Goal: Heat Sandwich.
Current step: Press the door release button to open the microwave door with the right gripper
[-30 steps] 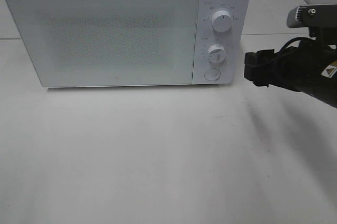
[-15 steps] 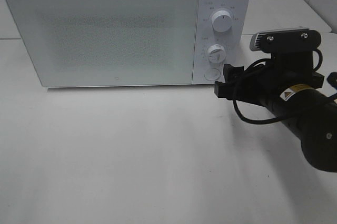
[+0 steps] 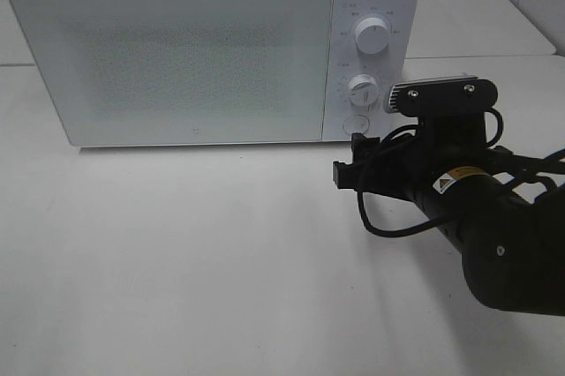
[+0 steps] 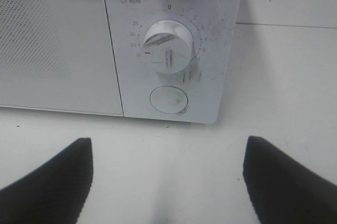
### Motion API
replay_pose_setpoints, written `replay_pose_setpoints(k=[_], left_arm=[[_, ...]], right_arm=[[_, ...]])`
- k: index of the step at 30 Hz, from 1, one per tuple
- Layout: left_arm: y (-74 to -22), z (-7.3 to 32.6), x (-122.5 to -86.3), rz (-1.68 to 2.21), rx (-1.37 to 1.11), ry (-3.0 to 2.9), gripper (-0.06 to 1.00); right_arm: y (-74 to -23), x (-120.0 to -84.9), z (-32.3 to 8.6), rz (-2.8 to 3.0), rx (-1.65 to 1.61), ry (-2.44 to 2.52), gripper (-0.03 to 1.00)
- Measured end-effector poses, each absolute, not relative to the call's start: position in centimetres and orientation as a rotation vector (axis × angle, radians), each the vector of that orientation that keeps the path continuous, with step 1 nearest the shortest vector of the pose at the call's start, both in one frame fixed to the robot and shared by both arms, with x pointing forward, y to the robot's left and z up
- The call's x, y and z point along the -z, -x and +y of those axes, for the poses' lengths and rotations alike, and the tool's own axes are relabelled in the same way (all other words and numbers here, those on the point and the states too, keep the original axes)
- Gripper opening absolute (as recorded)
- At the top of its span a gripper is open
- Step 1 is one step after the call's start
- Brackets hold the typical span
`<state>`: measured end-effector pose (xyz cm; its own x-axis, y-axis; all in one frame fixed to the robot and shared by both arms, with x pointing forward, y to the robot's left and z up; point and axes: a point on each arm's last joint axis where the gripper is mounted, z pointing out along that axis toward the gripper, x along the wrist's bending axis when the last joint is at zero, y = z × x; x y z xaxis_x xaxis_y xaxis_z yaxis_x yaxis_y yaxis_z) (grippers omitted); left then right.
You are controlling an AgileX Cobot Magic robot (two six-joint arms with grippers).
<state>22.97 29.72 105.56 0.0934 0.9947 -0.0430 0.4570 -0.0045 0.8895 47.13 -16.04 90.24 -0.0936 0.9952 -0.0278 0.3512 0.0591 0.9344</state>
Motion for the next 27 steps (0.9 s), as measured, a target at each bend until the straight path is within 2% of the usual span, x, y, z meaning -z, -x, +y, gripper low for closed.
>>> replay_pose_setpoints(k=[9,19,24,27], left_arm=[[-22.97,29.72,-105.56,1.475,-0.855,-1.578,0.97],[-22.95,29.72,-105.56,1.474,-0.856,-1.577,0.97],[-22.95,29.72,-105.56,1.474,-0.856,-1.577,0.97],[-22.95,29.72,-105.56,1.474,-0.856,-1.577,0.97]], right_arm=[[-47.12,-90.15,-16.18,1.498,-1.087,-1.49,0.75],[-47.11,-90.11,-16.22,1.152,-1.355,-1.92,0.73],[-47.1,-90.08,-16.21,0.869,-1.512,-2.177,0.68],[-47.1,-90.08,-16.21,0.607,-1.625,-2.362,0.61]])
